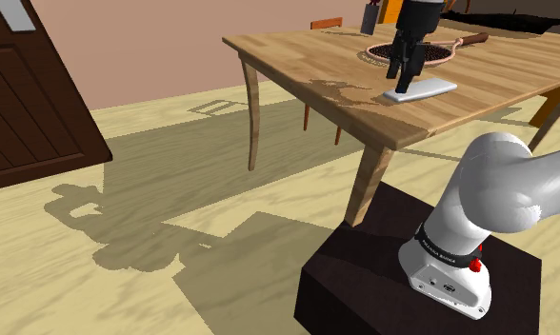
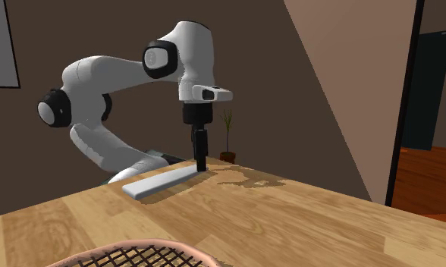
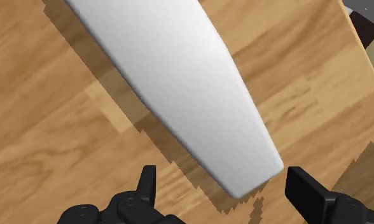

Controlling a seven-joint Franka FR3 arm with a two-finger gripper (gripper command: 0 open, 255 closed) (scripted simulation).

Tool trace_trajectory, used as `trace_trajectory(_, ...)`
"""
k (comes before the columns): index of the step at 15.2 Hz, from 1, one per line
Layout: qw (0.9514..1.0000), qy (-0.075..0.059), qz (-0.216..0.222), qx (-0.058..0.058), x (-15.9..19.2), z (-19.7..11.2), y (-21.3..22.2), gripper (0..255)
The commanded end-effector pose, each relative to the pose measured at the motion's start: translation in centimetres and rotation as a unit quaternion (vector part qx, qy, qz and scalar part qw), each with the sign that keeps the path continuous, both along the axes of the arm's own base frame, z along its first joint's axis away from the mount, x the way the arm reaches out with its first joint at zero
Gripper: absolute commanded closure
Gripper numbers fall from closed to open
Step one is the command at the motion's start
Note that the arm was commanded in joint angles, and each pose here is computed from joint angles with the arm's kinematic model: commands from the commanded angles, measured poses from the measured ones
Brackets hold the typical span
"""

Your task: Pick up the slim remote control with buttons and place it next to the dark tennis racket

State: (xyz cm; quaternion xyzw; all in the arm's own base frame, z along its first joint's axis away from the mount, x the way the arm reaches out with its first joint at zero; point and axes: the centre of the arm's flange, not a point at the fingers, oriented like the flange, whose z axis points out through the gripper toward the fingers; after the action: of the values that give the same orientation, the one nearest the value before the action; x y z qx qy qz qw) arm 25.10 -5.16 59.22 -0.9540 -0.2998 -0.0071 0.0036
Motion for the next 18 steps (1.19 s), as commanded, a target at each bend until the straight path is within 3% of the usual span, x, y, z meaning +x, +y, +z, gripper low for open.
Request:
trace_trajectory(1,0.9937,0.002,0.112,-0.005,-1.7,0.7,-1.5,0)
trace_trajectory(3,0.977,0.002,0.213,-0.009,-3.0,1.4,-3.6,0)
trace_trajectory(5,0.9499,0.003,0.312,-0.012,-3.9,2.2,-5.8,0)
trace_trajectory(13,0.9491,0.003,0.315,-0.013,-3.9,-1.8,-5.9,0)
trace_trajectory(18,0.9491,0.003,0.315,-0.013,-3.9,-1.8,-5.9,0)
